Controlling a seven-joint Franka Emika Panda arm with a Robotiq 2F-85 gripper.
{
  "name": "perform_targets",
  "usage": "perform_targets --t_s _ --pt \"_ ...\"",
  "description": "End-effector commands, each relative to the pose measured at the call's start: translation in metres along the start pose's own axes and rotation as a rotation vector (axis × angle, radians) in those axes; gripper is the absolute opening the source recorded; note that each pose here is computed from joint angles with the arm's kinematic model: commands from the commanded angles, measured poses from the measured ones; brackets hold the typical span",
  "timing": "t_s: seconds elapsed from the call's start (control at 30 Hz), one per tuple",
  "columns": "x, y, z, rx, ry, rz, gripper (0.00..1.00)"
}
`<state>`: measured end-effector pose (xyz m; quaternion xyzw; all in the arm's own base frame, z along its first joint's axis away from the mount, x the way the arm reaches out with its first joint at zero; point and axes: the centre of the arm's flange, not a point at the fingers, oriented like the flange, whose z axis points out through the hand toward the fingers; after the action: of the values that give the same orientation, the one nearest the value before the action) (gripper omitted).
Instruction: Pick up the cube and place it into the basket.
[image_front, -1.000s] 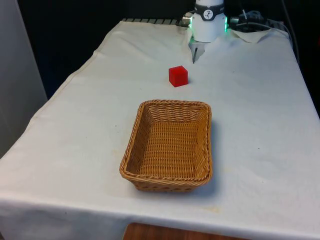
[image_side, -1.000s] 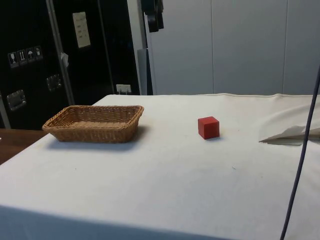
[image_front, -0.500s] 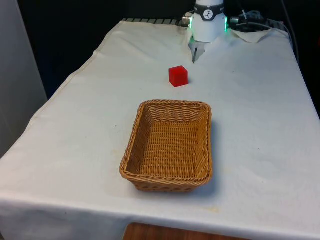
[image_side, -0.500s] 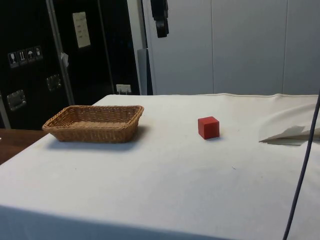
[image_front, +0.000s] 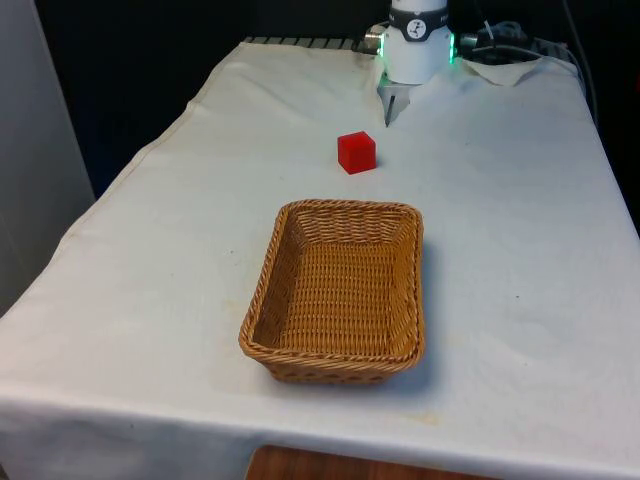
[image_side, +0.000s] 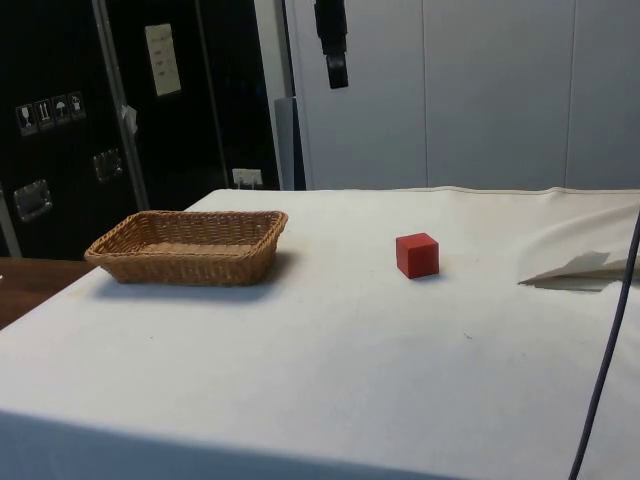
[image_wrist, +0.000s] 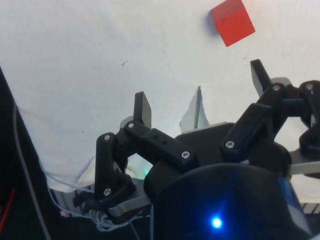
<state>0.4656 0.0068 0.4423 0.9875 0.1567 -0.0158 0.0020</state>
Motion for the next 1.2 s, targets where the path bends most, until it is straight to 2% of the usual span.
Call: perform_targets --t_s 0.0,0.1,0.13,0.17,0.33,0.37,0.4,0.43,0.57,0.6,0.63,0.83,0.87,0.9,1.17 --pt "-0.002 -0.001 0.000 -0.013 0.010 -0.006 1.00" --pt "-0.005 -0.002 0.004 -0.017 0.013 -0.015 1.00" --pt "-0.003 -0.001 0.005 -0.007 0.002 -0.013 1.00" --pt "-0.007 -0.003 0.006 -0.022 0.013 -0.023 1.00" --pt "-0.011 -0.004 0.011 -0.029 0.017 -0.040 1.00" --pt "-0.009 -0.003 0.011 -0.018 0.009 -0.034 1.00" --pt "-0.013 -0.005 0.013 -0.033 0.019 -0.047 1.00" --pt "-0.014 -0.005 0.014 -0.035 0.019 -0.050 1.00" --pt "-0.017 -0.006 0.017 -0.036 0.021 -0.064 1.00" --pt "-0.015 -0.005 0.018 -0.025 0.012 -0.060 1.00" --pt "-0.018 -0.006 0.019 -0.036 0.021 -0.068 1.00" --pt "-0.025 -0.008 0.026 -0.036 0.021 -0.095 1.00" --pt "-0.023 -0.009 0.027 -0.023 0.013 -0.096 1.00" --pt "-0.027 -0.010 0.028 -0.035 0.020 -0.103 1.00" --pt "-0.035 -0.013 0.036 -0.038 0.016 -0.134 1.00"
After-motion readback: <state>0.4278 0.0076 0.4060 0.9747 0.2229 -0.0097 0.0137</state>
